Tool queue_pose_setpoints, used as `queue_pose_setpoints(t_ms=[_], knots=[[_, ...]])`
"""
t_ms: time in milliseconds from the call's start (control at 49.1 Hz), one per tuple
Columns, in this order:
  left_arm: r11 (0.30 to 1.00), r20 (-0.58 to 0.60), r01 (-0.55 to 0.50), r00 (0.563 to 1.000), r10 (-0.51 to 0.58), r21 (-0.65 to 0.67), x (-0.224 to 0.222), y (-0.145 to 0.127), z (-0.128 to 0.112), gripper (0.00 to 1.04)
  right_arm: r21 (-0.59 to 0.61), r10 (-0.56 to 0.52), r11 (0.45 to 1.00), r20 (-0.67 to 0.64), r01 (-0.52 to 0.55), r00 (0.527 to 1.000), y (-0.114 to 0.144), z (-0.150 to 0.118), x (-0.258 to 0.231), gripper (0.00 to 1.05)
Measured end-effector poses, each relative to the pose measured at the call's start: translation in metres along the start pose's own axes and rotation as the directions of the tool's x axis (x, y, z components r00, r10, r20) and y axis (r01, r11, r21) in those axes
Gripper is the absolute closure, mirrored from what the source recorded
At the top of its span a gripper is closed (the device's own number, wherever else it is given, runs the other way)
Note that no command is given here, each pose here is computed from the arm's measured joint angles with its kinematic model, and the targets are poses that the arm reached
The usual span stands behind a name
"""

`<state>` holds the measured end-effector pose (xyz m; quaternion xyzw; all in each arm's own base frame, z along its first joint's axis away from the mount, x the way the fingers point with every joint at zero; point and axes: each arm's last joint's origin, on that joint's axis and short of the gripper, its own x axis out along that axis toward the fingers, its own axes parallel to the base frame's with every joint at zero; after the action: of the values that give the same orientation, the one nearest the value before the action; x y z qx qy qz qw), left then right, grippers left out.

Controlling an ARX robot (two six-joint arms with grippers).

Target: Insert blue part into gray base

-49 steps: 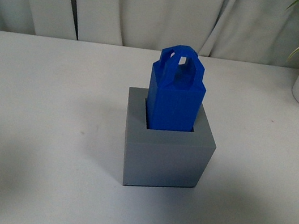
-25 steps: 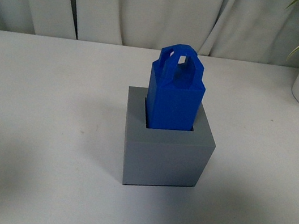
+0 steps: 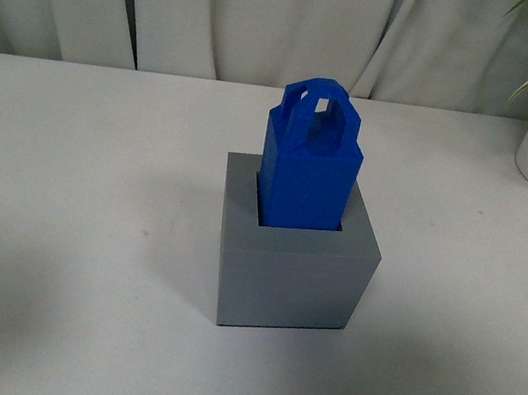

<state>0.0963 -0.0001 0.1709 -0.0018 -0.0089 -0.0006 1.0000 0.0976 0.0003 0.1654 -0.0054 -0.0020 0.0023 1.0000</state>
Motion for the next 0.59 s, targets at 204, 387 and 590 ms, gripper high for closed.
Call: queue_pose_setpoints(t_ms=[204,387,590], knots=[[1.0,0.0,0.0,1.0,0.0,0.0,0.0,0.0,0.0,0.06,0.0,0.0,1.0,0.0,0.0,1.0,0.0,0.0,0.0,0.31],[1.0,0.0,0.0,1.0,0.0,0.0,0.0,0.0,0.0,0.06,0.0,0.0,1.0,0.0,0.0,1.0,0.0,0.0,0.0,0.07],[1.0,0.0,0.0,1.0,0.0,0.0,0.0,0.0,0.0,0.06,0.0,0.0,1.0,0.0,0.0,1.0,0.0,0.0,0.0,0.07]])
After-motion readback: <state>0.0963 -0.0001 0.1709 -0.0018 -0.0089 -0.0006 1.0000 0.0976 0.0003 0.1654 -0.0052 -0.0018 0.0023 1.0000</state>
